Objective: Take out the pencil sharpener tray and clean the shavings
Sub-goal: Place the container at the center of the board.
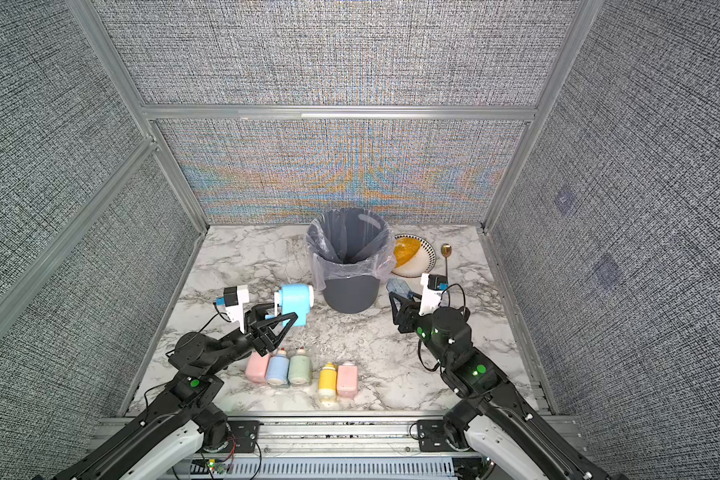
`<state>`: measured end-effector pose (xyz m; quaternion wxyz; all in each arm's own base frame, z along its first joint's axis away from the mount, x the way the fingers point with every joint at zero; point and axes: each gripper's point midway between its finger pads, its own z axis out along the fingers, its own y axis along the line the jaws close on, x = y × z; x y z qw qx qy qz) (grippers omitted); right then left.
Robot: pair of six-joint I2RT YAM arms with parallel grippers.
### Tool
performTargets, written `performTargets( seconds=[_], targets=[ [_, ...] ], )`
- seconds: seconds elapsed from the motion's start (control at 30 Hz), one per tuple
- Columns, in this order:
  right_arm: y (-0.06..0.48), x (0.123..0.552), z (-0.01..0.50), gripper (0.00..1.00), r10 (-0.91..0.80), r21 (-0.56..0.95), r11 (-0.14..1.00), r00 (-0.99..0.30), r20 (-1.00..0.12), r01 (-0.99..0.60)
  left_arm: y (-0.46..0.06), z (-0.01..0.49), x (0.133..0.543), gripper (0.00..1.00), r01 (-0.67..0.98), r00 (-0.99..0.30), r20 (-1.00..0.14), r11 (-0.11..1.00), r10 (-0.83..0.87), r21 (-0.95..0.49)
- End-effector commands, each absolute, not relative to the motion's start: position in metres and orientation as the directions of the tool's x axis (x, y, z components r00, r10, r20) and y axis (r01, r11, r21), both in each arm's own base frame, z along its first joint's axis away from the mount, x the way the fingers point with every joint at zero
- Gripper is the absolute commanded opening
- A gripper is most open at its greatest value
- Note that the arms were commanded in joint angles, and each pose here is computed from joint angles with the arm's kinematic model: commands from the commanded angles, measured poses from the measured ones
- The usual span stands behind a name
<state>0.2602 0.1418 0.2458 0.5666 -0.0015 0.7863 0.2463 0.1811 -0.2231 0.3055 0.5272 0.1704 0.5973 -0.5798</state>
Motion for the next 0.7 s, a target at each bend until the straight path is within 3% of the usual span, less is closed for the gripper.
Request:
performTargets(
  seconds=[0.0,0.33,0.67],
  targets=[
    [0.131,0.263,0.223,0.0,0.201,0.29,0.924,-0.33,-0.922,-0.249,-0.226,0.317,0.176,0.15,0.844,-0.361,-0.832,0.232,-0.422,-0.484],
    [0.128,0.273,0.143,0.0,0.096,0.179,0.972,-0.442,-0.892,-0.151,-0.253,0.287,0.178,0.15,0.835,-0.416,-0.839,0.217,-0.351,-0.506],
    [0.122,0.278,0.091,0.0,0.096,0.142,0.989,-0.546,-0.832,-0.042,-0.277,0.269,0.176,0.15,0.837,-0.448,-0.843,0.192,-0.296,-0.512]
  ],
)
